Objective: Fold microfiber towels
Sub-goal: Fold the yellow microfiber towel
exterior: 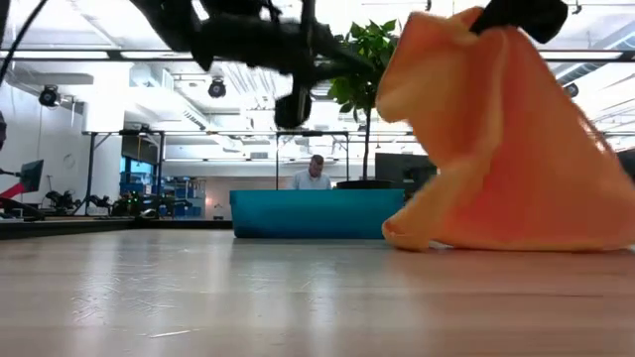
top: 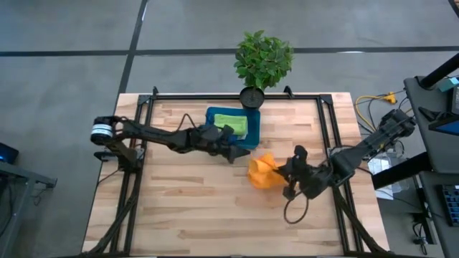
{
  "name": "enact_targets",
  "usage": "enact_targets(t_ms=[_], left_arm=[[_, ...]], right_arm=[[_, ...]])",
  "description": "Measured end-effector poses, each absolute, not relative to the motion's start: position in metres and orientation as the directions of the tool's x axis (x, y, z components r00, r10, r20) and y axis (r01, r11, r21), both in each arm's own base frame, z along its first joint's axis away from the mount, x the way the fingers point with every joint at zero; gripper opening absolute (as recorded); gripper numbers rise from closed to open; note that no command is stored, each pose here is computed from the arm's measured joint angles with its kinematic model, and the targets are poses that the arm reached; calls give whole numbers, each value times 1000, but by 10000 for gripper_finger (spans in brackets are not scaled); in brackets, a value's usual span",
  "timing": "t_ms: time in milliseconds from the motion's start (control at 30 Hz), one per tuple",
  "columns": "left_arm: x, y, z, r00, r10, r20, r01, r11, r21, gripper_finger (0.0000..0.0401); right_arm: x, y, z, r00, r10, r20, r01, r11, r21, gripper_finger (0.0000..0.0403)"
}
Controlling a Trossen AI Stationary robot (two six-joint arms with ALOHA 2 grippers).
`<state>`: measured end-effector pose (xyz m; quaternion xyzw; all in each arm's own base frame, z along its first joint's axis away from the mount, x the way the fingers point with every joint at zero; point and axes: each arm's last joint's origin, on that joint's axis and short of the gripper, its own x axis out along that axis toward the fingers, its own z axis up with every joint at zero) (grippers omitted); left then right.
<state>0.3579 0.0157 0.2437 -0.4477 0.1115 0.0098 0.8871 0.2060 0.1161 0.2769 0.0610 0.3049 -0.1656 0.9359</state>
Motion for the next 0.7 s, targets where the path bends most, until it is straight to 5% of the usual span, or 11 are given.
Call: enact_targets(t_ms=[233,500,700], left_arm=[[340,8,282,985,-111,-132,11,802,-597,0],[336,7,281,975,-141,-171,-69,541,-838,0],[337,-1,281,964,-216,-153,5,593,-805,0]], right_arm=[[202,112,290,805,-253,-537,407,893,191,9],[215,115,282,803,-385,-454,515,832,205,9],[233,113,272,764,-466,-447,586,790,179,9]])
